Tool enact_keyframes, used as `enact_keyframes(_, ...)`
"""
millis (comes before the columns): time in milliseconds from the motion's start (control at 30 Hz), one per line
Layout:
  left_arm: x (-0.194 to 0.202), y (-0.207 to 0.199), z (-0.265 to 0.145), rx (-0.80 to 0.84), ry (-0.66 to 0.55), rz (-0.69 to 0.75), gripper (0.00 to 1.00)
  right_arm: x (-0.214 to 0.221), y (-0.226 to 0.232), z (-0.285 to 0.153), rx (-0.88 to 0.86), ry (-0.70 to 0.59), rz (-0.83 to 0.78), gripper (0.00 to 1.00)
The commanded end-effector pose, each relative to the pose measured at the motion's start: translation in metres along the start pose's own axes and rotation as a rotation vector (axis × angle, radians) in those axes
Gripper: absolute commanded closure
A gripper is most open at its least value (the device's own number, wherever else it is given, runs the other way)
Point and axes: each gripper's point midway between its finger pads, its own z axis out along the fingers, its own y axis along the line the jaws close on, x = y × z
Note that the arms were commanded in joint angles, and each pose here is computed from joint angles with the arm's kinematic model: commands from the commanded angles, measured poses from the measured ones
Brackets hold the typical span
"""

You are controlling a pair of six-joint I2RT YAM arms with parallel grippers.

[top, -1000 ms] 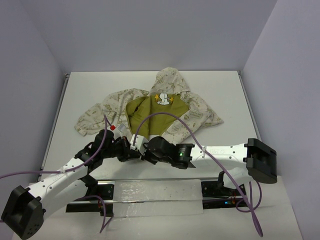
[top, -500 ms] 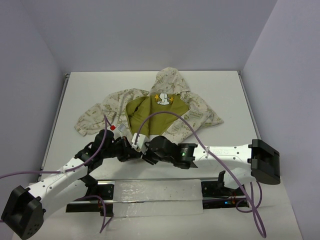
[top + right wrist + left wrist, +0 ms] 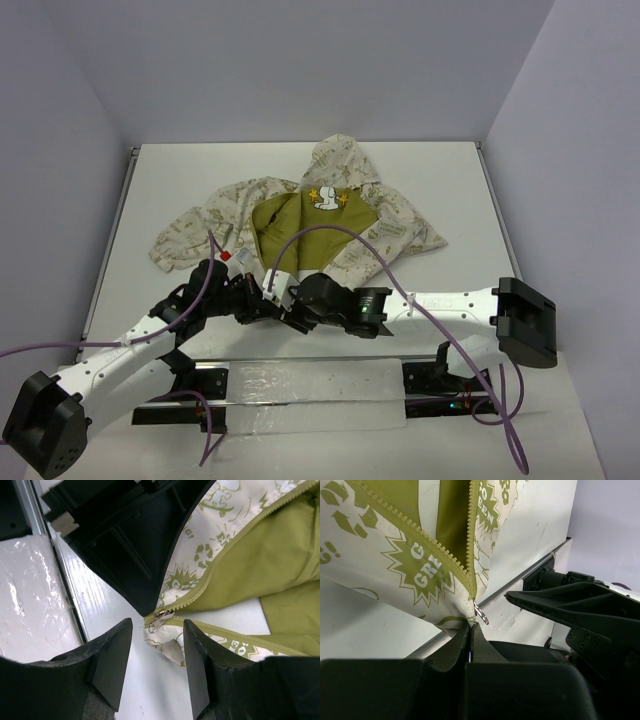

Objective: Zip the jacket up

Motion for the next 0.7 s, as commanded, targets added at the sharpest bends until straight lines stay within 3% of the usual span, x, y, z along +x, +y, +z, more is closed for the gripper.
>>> enact_keyframes(0, -0.0084, -0.0132, -0.0036, 0.027, -0.028, 0.036, 1.0, 0.0066, 0.0006, 0.0065, -0.004, 0.014, 0.008, 0.47)
enact_keyframes(233, -0.0082, -0.0137, -0.0038, 0.029, -0.026, 0.037, 1.0, 0.014, -0.0022, 0.0102, 0.011, 0.034, 0.012, 0.48)
enact_keyframes(667, -0.0077, -0.0134, -0.0036, 0.031, -0.025, 0.038, 1.0, 0.0083, -0.0075, 0.0113, 0.023, 0.005, 0.026, 0.71)
